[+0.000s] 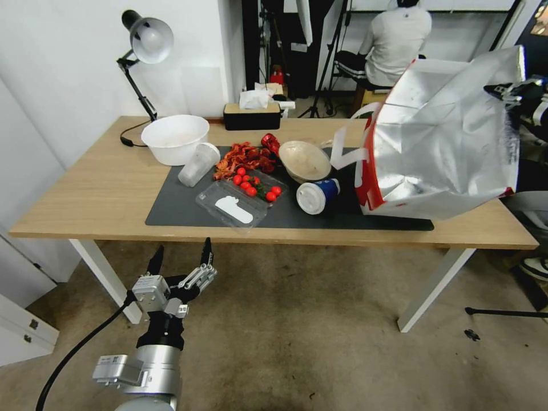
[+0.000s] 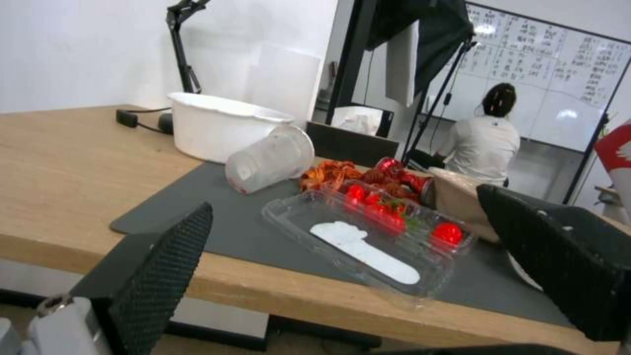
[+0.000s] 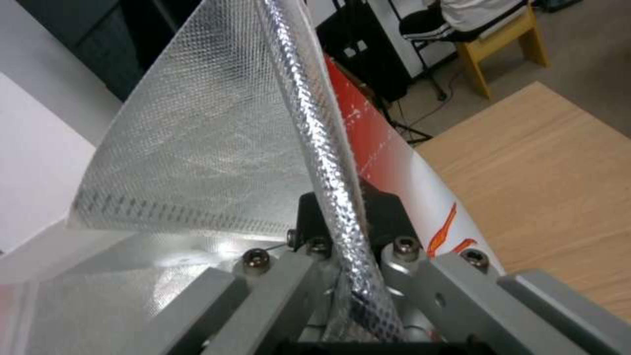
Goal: Pick up the food delivery bag from the floor and place it on the table.
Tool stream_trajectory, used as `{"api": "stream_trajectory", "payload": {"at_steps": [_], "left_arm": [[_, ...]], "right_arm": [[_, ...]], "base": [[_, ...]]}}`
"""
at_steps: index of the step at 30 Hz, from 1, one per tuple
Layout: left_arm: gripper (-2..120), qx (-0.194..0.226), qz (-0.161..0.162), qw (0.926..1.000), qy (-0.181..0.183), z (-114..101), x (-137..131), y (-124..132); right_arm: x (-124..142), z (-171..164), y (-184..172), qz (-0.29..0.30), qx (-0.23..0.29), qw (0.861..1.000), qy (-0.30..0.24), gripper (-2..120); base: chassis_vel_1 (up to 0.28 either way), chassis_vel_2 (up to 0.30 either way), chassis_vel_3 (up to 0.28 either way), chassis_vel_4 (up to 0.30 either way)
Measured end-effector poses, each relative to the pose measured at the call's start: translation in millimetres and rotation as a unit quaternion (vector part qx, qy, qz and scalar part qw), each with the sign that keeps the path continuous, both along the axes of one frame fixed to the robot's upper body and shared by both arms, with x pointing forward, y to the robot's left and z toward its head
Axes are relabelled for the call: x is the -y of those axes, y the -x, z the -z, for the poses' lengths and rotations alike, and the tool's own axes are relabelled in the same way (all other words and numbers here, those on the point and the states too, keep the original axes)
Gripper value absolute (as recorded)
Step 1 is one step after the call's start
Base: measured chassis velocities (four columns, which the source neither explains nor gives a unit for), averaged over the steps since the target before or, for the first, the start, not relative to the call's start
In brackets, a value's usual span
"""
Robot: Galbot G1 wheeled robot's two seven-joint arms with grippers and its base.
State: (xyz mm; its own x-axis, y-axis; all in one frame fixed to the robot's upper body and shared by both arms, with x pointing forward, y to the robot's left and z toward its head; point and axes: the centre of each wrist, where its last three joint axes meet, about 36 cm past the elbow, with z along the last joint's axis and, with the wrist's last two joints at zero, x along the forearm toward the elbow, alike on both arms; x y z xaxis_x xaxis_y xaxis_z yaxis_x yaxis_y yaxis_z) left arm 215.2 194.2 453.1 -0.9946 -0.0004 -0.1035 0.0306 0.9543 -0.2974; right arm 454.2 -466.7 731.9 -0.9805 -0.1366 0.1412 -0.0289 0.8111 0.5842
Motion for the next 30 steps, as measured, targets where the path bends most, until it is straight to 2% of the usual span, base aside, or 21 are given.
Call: {"api": "stream_trajectory", "payload": {"at_steps": [10, 23, 24, 25, 30], "left_arm": [[100, 0.0, -0.001, 1.0, -0.002, -1, 0, 1], [100, 0.004, -0.001, 1.0, -0.003, -1, 0, 3], [100, 0.004, -0.002, 1.0, -0.003, 0, 0, 3], [100, 0.004, -0.002, 1.0, -0.003, 0, 0, 3], [100, 0.005, -0.002, 1.0, -0.003, 0, -1, 3]], "right_arm": [[17, 13, -7, -0.025, 0.01, 1.0, 0.009, 0], [28, 25, -10, -0.015, 0.015, 1.0, 0.019, 0], [29, 25, -11, -0.011, 0.019, 1.0, 0.021, 7], [29, 25, -11, -0.011, 0.019, 1.0, 0.021, 7], [36, 24, -13, -0.009, 0.035, 0.999, 0.03, 25]], "base": [[0.0, 0.0, 0.0, 0.0], [0.0, 0.0, 0.0, 0.0], [0.0, 0.0, 0.0, 0.0], [0.0, 0.0, 0.0, 0.0], [0.0, 0.0, 0.0, 0.0]]}}
